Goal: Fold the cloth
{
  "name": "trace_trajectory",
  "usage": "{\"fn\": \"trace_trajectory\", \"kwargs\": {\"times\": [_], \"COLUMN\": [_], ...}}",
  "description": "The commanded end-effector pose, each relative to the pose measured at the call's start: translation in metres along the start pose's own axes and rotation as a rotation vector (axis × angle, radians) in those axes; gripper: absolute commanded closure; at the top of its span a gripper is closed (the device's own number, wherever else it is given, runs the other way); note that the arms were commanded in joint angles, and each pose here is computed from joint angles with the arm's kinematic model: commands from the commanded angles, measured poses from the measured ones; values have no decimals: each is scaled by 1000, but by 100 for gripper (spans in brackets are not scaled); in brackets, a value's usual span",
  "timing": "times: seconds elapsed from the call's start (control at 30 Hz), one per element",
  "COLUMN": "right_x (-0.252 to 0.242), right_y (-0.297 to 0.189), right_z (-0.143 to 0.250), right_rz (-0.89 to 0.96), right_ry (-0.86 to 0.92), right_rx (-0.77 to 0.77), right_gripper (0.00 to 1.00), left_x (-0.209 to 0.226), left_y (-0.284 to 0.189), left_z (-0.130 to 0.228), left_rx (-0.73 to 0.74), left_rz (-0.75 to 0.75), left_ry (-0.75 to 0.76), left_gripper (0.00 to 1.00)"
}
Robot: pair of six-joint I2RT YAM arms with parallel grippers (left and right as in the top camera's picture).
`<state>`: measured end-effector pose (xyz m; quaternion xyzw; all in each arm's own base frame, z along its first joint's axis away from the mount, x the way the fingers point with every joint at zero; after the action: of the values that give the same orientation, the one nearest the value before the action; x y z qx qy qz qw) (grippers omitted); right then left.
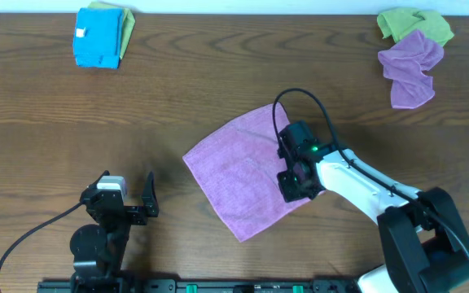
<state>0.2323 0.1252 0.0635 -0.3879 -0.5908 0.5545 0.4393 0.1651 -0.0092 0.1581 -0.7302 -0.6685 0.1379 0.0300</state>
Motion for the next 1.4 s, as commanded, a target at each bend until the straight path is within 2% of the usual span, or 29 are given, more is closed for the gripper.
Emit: {"fn": "trace_trajectory", "kwargs": {"times": [0.0,0.3,0.47,0.63,0.87,1.1,1.17,1.27,1.33,1.37], "right_x": [3,13,17,22,14,7,8,7,5,4], "right_y": [10,7,-1,-29,-72,-78,-79,-82,-83,-83], "right_z": [20,37,30,9,-18,-36,-41,-44,-46,-46], "right_rz": [-46,-147,-180,-192,-64,6,6,6,13,19], "right_ry": [69,117,117,80,53,-5,-29,-32,-27,-26], "right_rx": [113,223,212,116,-94,-208,-235,-251,-261,-263], "right_gripper": [98,98,98,98,98,98,85,80,83,88], "left_x": [1,1,1,1,1,1,1,1,1,1], "left_y": [3,3,3,3,3,3,3,3,3,3], "left_z": [11,11,11,11,11,11,11,11,11,11], "left_rx": [31,31,30,31,30,30,31,30,31,30], "left_rz": [4,4,4,4,4,4,4,4,4,4], "left_ry": [-6,-6,-6,-6,-6,-6,-6,-6,-6,-6], "left_gripper": [5,5,5,5,5,5,5,5,5,5]}}
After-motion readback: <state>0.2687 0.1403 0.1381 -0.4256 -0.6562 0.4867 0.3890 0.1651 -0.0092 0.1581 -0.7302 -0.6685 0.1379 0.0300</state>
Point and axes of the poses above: each gripper's point midway between its finger pads, its own y axis out along the fingers, its own x axis along the line the jaws close on, z = x × y, the point moved 7 cm from there along -y, back along the fingers, and after that the axes turned 4 degrees about -y, right-handed, at the moved point
